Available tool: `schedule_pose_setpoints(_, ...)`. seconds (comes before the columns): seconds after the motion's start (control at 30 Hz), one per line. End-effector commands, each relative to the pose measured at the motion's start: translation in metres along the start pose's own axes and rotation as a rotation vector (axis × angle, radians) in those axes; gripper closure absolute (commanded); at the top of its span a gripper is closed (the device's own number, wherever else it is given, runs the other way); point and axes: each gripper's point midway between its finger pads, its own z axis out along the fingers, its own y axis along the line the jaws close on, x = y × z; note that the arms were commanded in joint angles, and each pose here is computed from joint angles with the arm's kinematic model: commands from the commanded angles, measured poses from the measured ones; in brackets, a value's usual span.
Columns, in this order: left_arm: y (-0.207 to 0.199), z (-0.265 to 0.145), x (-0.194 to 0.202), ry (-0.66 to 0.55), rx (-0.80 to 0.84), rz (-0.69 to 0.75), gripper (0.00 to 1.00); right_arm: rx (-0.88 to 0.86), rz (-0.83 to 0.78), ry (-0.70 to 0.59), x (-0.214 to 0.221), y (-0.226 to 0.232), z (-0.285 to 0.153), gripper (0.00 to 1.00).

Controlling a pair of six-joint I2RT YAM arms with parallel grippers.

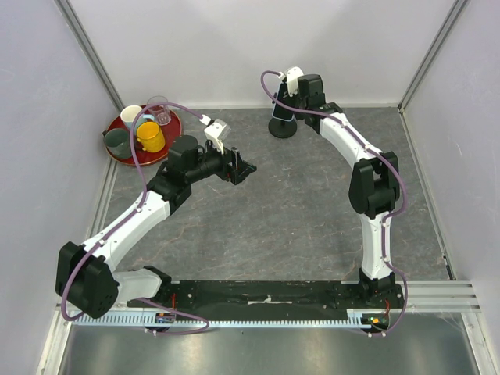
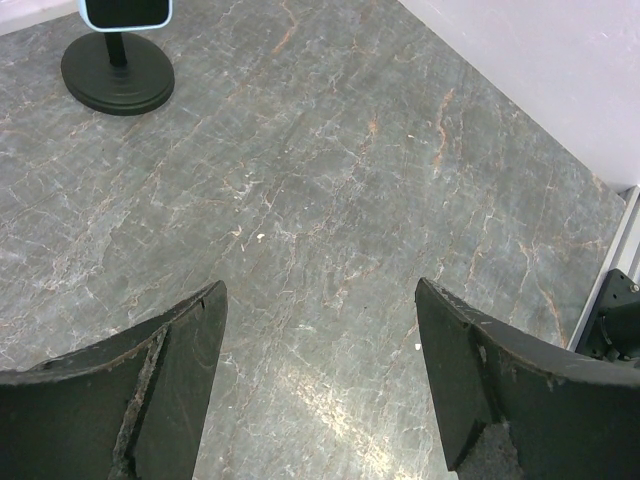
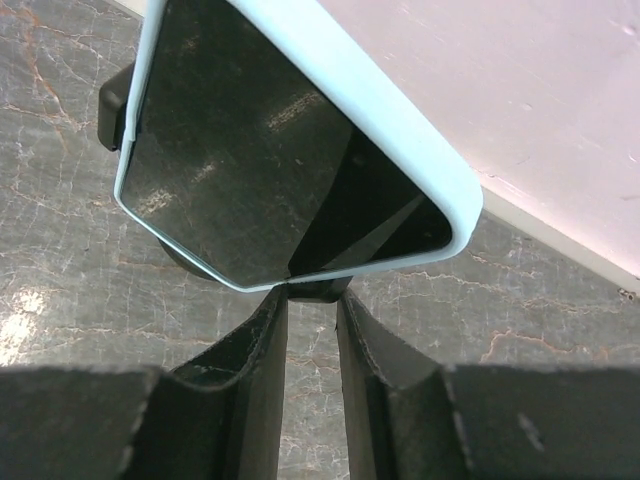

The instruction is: Place the phone on the phone stand

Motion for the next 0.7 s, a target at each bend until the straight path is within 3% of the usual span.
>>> schedule_pose_setpoints(0.0,-0.006,0.000,-0.008,-0.026,0.026,-0.007,0.18,0.032,-0.028,0.000,-0.005,-0.008,-0.008,0.68)
schedule_pose_setpoints(0.1,-0.007,-0.001,-0.008,-0.026,0.029,-0.006,0.18,0.034,-0.044,0.004,-0.005,-0.009,-0.012,0.54)
schedule_pose_setpoints(0.13,-0.007,0.000,-0.008,-0.025,0.030,-0.007,0.18,0.039,-0.042,-0.005,-0.009,-0.012,-0.016,0.44)
schedule_pose_setpoints(0.23,-0.007,0.000,-0.008,-0.025,0.030,-0.009,0.18,0.021,-0.022,-0.019,-0.016,-0.010,-0.026,0.28)
schedule_pose_setpoints(0.37,-0.007,-0.001,-0.009,-0.028,0.029,-0.006,0.18,-0.002,0.069,-0.023,-0.026,-0.010,-0.053,0.21)
schedule_pose_setpoints(0.5,-0.009,-0.003,-0.012,-0.037,0.029,-0.004,0.18,0.008,0.161,-0.050,-0.038,-0.018,-0.107,0.11)
schedule_pose_setpoints(0.6,-0.010,-0.004,-0.014,-0.040,0.035,-0.008,0.18,0.069,0.221,-0.049,-0.028,-0.030,-0.147,0.02)
schedule_pose_setpoints(0.67,-0.013,-0.006,-0.017,-0.048,0.043,-0.006,0.18,0.159,0.273,-0.002,-0.003,-0.040,-0.164,0.02)
